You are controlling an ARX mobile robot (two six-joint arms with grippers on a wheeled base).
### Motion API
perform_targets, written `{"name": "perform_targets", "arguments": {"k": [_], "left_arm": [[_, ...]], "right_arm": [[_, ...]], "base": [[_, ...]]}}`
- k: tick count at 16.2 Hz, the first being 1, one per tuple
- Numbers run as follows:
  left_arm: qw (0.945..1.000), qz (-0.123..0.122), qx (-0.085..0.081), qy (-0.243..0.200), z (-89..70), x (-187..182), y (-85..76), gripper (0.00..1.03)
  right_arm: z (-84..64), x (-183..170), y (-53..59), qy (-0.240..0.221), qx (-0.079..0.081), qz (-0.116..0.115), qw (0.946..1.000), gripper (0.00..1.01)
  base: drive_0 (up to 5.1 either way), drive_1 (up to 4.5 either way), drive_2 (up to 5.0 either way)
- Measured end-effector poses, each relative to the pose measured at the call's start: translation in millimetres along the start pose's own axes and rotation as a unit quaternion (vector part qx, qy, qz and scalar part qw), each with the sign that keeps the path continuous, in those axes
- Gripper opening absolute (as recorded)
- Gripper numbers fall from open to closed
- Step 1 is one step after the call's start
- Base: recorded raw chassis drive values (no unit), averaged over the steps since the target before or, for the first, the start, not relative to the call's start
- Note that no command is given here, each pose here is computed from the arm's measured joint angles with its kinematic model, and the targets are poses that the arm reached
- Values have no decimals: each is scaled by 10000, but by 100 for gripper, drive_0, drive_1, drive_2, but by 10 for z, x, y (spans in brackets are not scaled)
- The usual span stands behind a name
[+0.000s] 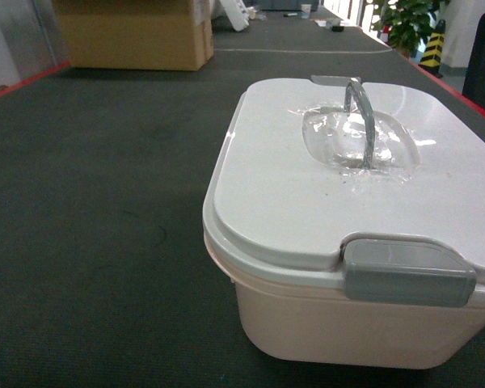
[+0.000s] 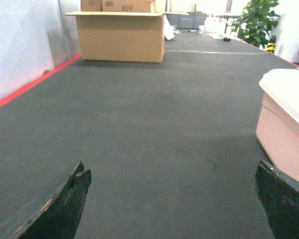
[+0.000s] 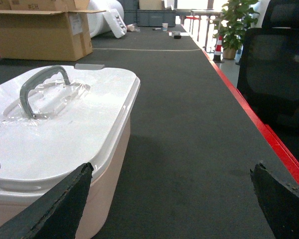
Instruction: Pick capacitor and pack into box
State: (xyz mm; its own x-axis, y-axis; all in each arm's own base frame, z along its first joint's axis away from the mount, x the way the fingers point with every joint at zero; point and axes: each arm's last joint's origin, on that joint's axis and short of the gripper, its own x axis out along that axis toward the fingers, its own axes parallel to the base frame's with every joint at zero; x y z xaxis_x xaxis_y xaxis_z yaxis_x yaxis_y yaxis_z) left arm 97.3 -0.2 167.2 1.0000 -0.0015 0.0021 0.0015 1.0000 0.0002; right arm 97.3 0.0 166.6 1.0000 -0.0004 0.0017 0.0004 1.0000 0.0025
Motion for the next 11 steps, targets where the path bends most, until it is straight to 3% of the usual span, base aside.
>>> {"name": "perform_targets", "arguments": {"k": [11], "left_arm": [[10000, 0, 0, 0, 0, 0, 0, 98]], "right_arm": [[0, 0, 0, 0, 0, 0, 10000, 98]], "base": [[0, 0, 0]]}}
